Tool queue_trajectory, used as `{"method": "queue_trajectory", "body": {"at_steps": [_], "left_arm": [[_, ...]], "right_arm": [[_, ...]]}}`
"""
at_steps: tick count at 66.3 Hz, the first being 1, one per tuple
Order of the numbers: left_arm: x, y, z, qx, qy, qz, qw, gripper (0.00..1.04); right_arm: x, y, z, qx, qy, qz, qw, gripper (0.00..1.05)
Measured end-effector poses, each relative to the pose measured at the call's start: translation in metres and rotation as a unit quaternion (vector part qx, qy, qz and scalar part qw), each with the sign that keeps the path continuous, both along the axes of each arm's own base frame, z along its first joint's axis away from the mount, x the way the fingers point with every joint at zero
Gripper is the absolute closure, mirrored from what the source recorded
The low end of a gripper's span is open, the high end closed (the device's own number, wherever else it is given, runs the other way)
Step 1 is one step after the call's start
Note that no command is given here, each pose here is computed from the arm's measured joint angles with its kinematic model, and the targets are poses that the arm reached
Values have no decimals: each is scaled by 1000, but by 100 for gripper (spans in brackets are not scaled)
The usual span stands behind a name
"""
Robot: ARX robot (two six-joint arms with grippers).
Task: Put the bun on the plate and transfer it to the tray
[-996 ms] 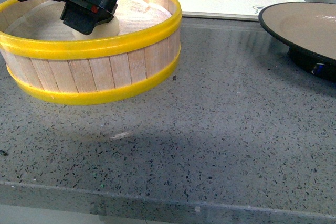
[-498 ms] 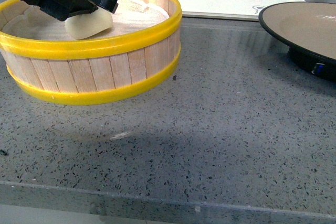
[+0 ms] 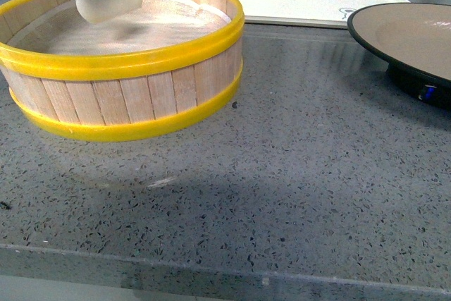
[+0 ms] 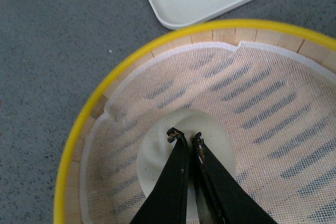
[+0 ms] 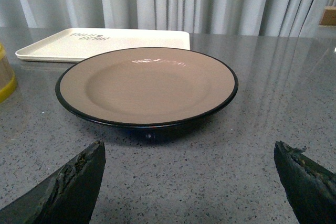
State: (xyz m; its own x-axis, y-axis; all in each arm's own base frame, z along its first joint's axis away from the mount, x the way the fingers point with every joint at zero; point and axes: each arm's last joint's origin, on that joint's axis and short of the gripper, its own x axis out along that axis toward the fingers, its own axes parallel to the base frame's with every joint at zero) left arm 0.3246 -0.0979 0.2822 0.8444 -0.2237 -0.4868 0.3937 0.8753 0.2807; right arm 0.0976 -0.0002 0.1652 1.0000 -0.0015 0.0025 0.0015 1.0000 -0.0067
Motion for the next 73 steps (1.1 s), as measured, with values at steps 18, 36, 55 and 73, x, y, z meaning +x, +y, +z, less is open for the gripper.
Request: {"method": "queue_trajectory", "body": {"at_steps": [18, 36, 55, 73], "left_arm": [[13, -8, 40, -12, -39, -5, 999, 101], [48, -68, 64, -22, -49, -61, 997, 101], [94, -151, 61, -16, -43, -109, 993, 101], [96, -178, 61, -52, -40, -145, 987, 101]], "right_arm": [[0, 0, 0, 0, 0, 0, 1000, 9], [0, 0, 0, 0, 0, 0, 1000, 9], [0, 0, 0, 0, 0, 0, 1000, 9], [0, 0, 0, 0, 0, 0, 1000, 9]]}}
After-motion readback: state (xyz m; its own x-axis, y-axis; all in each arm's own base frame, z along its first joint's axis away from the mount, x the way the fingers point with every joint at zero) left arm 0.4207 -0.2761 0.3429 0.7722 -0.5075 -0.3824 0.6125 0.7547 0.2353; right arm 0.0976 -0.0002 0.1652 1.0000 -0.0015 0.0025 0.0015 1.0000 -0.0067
